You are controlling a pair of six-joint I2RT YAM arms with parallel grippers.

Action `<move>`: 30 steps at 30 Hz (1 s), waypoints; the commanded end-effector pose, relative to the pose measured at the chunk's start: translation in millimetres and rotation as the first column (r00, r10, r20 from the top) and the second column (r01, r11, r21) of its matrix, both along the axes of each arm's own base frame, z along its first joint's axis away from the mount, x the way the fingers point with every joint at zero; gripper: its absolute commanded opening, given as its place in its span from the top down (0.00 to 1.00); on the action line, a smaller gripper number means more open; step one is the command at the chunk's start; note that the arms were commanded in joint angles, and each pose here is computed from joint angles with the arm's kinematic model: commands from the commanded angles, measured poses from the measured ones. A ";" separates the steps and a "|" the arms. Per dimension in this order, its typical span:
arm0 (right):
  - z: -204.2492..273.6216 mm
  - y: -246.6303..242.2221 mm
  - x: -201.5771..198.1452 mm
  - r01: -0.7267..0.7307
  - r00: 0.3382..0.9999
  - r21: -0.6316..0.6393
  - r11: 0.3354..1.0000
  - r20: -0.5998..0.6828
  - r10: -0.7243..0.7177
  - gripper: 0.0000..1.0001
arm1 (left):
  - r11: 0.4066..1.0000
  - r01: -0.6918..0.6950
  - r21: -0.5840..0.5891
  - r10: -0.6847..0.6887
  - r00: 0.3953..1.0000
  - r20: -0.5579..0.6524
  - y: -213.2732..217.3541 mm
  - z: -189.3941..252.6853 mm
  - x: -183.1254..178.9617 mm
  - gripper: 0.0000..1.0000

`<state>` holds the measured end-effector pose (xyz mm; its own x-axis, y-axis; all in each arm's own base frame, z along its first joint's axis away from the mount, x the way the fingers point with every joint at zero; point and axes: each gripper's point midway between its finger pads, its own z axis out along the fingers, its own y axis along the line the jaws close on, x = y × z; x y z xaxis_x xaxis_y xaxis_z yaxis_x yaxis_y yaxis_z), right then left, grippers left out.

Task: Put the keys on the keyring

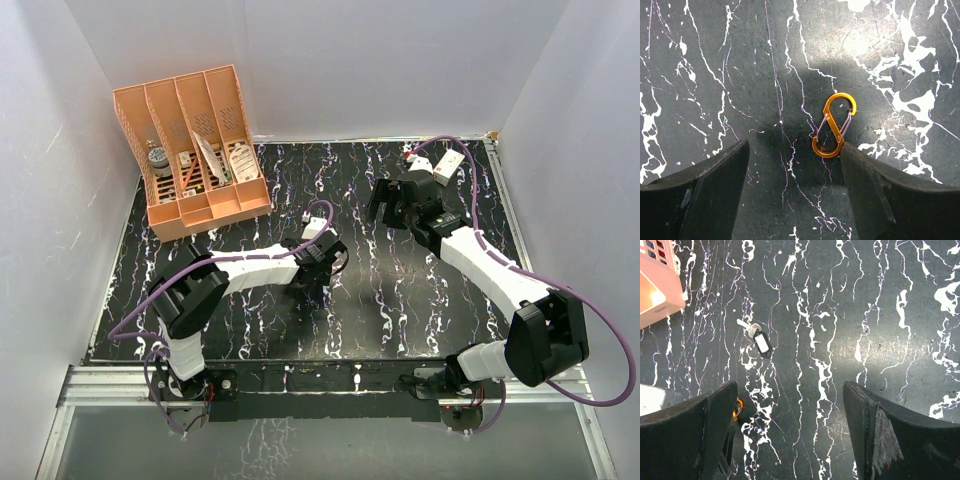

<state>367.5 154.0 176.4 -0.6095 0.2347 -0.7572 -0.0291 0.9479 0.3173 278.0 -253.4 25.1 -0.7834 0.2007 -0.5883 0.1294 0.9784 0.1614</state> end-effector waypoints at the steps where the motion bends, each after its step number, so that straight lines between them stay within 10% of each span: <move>1: 24.2 -0.2 5.6 -0.001 0.996 0.024 1.000 0.085 -0.001 0.15 | 0.999 0.034 -0.017 -0.033 0.999 0.021 0.3 15.2 -0.2 0.29; 30: 31.8 0.0 7.2 -0.006 0.995 0.023 1.000 0.102 0.003 0.15 | 0.992 0.097 -0.075 -0.096 0.995 0.013 -30.8 13.9 11.3 0.33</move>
<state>366.9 154.1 178.6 -0.6058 0.2342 -0.7604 -0.0341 0.9472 0.3189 283.9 -280.1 32.3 -0.7676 0.2270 -0.5994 0.2176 0.9719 0.0893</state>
